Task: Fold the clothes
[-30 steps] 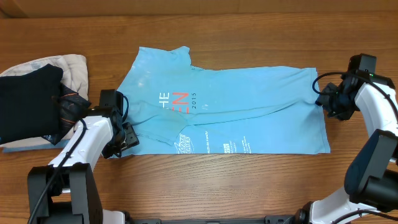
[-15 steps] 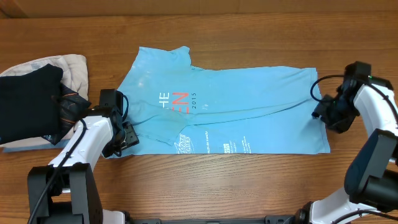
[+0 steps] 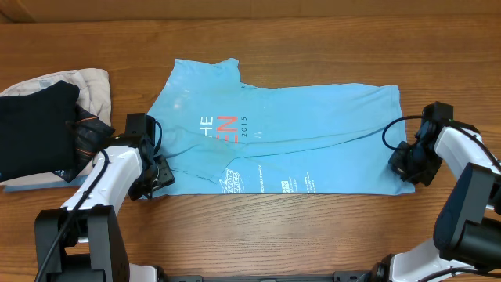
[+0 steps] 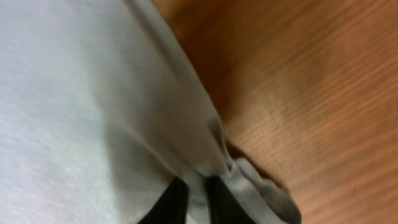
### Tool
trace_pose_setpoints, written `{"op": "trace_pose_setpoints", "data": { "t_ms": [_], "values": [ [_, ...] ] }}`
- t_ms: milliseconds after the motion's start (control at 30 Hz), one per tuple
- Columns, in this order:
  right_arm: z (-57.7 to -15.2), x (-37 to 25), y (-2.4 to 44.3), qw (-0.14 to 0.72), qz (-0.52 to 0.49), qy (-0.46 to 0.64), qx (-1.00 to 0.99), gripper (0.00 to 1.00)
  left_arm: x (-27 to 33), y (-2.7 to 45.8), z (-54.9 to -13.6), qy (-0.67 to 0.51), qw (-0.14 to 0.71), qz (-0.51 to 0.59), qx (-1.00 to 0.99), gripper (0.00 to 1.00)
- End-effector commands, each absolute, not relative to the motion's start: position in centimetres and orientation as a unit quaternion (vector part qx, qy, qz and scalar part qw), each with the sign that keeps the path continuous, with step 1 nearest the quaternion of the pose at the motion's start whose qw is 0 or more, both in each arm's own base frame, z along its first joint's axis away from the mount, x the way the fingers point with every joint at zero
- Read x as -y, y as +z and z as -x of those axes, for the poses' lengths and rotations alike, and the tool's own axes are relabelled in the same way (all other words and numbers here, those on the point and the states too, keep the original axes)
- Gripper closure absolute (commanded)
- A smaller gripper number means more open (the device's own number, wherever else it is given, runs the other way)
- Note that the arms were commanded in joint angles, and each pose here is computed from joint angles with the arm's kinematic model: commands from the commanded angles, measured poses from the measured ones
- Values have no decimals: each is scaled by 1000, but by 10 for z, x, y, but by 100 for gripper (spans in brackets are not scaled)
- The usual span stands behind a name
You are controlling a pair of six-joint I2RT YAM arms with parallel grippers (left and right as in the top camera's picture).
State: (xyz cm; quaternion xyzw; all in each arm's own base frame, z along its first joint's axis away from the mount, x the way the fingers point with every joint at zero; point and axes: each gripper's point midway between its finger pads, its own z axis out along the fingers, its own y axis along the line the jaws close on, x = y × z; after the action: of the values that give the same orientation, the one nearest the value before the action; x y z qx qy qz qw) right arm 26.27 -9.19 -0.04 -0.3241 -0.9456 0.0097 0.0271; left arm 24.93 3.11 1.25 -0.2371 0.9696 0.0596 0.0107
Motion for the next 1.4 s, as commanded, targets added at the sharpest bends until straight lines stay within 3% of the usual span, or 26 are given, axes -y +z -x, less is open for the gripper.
{"op": "trace_pose_setpoints", "data": {
  "t_ms": [0, 267, 633, 800, 933, 1033, 1100, 1200, 1367],
  "values": [
    [-230, 83, -12, 89, 350, 20, 932, 93, -35, 13, -234, 72, -8, 232, -970, 44],
    [-199, 90, -4, 139, 385, 77, 909, 96, -41, 17, -210, 102, -53, 237, -965, 57],
    [-190, 112, -2, 131, 453, 124, 873, 96, -44, 27, -204, 113, -47, 248, -961, 62],
    [-193, 118, -3, 121, 462, 121, 870, 93, -41, 49, -212, 91, 4, 252, -963, 61],
    [-206, 118, 5, 103, 459, 112, 875, 90, -32, 83, -236, 45, 92, 233, -967, 58],
    [-229, 119, 26, 60, 464, 87, 880, 83, -22, 118, -263, 2, 182, 191, -965, 44],
    [-246, 117, 42, 27, 457, 57, 887, 64, -14, 137, -278, -23, 226, 155, -961, 34],
    [-268, 115, 68, -20, 447, 25, 894, 50, 0, 158, -301, -60, 275, 111, -953, 32],
    [-291, 109, 103, -76, 400, -16, 913, 48, 11, 182, -345, -92, 320, 68, -941, 31]
  ]
}}
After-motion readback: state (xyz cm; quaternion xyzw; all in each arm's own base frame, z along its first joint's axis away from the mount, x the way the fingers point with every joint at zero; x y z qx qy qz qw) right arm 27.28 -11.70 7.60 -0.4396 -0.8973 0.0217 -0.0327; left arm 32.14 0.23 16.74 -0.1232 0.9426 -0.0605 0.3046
